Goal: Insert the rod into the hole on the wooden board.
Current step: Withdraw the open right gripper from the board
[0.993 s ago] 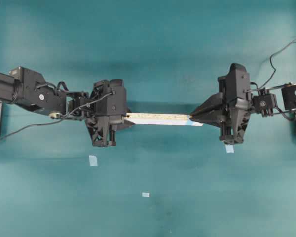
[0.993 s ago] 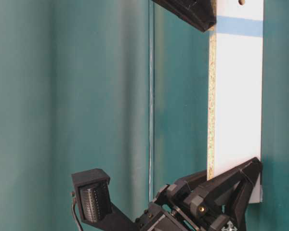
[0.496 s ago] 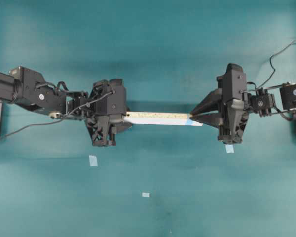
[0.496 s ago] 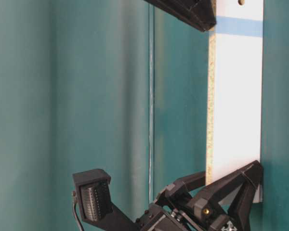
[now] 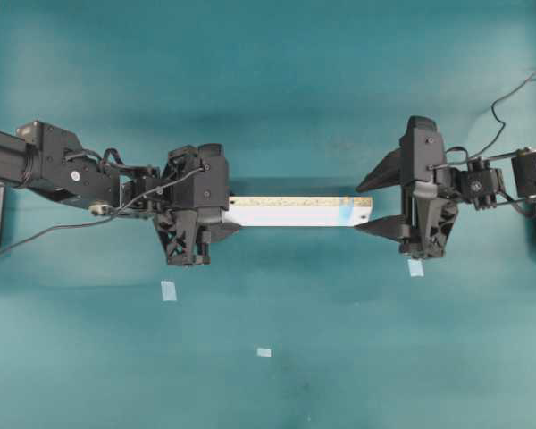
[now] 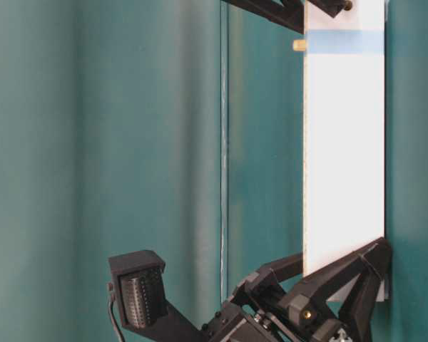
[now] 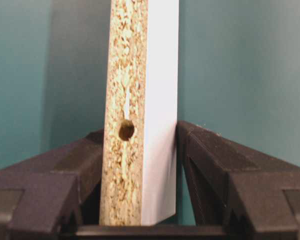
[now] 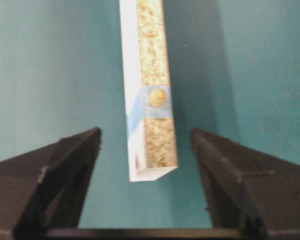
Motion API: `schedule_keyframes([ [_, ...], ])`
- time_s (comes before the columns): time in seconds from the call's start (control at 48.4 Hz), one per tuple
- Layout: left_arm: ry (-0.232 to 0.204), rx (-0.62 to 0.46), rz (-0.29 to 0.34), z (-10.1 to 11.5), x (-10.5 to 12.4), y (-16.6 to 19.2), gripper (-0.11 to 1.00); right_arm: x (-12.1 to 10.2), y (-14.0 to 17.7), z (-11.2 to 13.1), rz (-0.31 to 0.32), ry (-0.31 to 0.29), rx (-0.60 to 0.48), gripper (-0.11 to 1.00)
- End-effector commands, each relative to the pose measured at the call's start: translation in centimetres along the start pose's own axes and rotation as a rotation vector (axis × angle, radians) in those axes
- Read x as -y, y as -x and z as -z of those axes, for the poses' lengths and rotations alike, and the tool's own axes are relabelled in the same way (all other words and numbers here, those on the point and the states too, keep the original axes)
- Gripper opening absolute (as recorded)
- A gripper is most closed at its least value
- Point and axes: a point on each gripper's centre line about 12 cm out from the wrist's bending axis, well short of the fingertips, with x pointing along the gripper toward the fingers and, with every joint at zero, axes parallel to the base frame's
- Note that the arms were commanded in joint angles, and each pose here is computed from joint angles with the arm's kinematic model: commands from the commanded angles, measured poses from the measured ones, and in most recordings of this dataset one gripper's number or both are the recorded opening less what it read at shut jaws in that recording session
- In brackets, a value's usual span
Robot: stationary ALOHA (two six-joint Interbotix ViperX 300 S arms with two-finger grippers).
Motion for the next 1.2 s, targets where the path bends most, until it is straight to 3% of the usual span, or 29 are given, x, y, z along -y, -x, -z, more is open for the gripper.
schedule_keyframes([
  [0.0, -0.001, 0.044, 0.005, -1.4, 0.2, 0.6, 0.59, -0.4, 0.2, -1.1, -0.012, 0.007, 0.036, 0.81],
  [0.124, -0.015, 0.045, 0.012, -1.6, 0.6, 0.7, 0.59, -0.5, 0.3, -1.5, -0.015, 0.015, 0.048, 0.81],
  [0.352, -0.078, 0.022, 0.031, -2.0, 1.5, 1.4, 0.59, -0.6, 0.6, -2.4, 0.0, 0.058, 0.033, 0.81],
  [0.786, -0.081, 0.013, 0.034, -2.5, 1.5, 2.5, 0.59, -0.7, 0.6, -2.9, 0.013, 0.073, 0.024, 0.81],
  [1.179, -0.048, 0.034, -0.002, -4.4, -0.6, 5.8, 0.59, -1.0, 4.1, -6.6, 0.069, 0.085, 0.075, 0.81],
])
